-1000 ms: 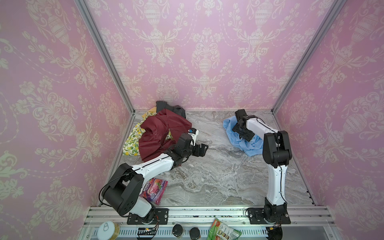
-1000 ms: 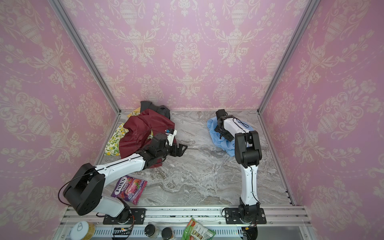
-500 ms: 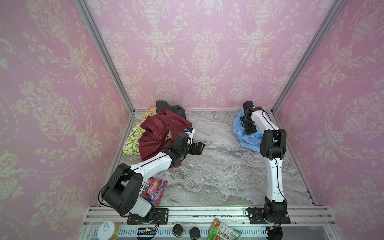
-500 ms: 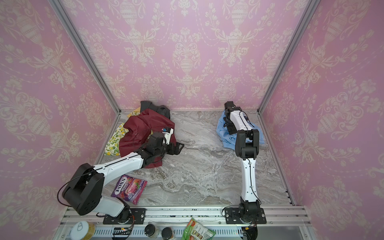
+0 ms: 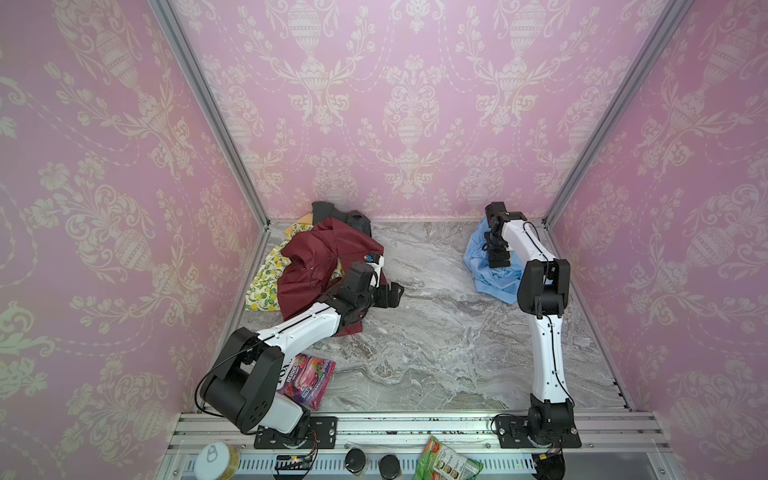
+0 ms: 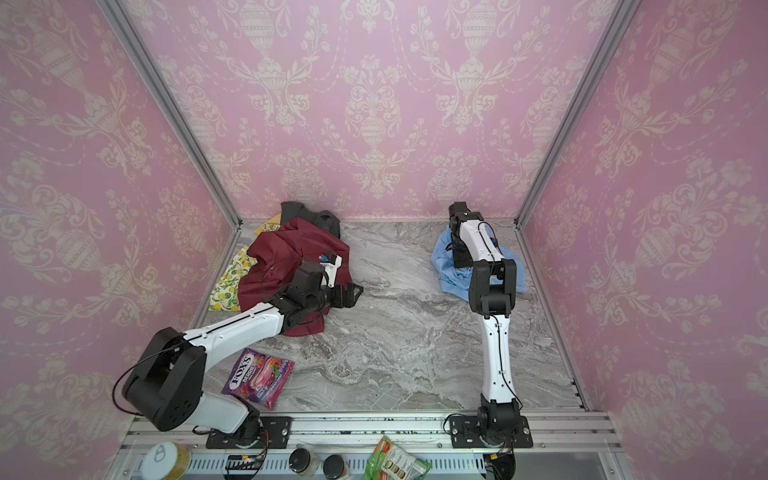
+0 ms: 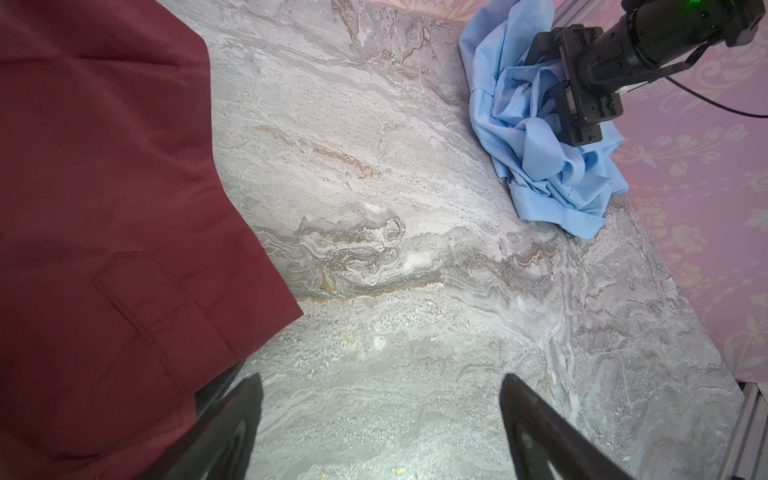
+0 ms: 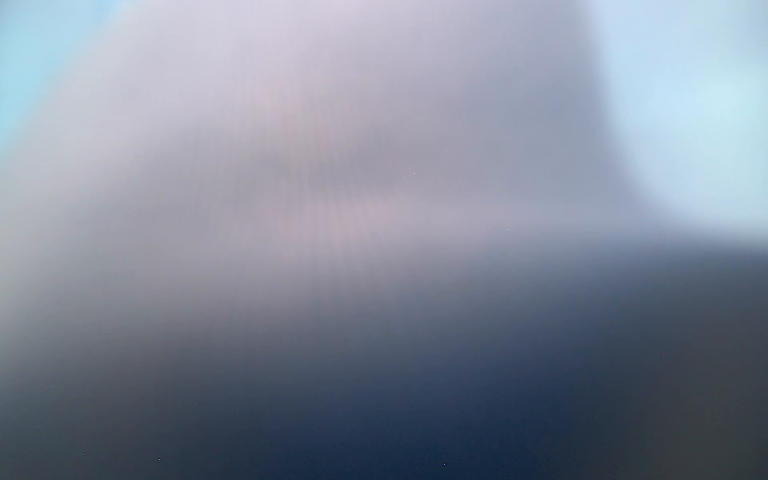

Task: Pick out a specific cloth from the pile

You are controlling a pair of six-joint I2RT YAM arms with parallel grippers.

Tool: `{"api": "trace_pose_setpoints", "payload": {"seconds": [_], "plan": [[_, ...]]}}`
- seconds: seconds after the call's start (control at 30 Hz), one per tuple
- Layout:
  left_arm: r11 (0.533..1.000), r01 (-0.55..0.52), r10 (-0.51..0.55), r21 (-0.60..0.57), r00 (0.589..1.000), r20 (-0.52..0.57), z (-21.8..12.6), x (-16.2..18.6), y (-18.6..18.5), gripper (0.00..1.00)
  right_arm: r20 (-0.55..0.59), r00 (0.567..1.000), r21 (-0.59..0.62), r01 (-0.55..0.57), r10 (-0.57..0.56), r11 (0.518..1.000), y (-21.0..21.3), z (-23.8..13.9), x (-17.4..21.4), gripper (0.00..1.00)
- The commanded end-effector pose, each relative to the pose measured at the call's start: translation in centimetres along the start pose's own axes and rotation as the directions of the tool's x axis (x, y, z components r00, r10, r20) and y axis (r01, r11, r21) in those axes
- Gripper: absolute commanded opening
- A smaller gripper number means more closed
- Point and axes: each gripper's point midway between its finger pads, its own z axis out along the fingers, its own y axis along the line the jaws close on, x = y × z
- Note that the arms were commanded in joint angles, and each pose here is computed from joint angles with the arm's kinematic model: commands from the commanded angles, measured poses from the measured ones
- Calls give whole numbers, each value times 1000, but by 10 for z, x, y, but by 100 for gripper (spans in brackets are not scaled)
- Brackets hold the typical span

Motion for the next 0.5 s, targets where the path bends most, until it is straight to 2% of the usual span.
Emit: {"api": "trace_pose_setpoints", "payload": {"seconds": [0.0, 0.3, 0.47], "plan": [[1000, -14, 14, -7, 1000, 26, -10, -7, 1, 91, 40, 998, 67, -42, 39, 997, -22, 1, -15, 97], [1000, -8, 9, -7, 1000, 28, -11, -5, 2, 91, 74, 997, 59, -20, 16, 998, -21, -2, -35, 99], [1000, -19, 20, -4, 999, 36, -13, -11, -1, 92, 85, 996, 12, -6, 5, 1000, -13, -15, -42, 100]]}}
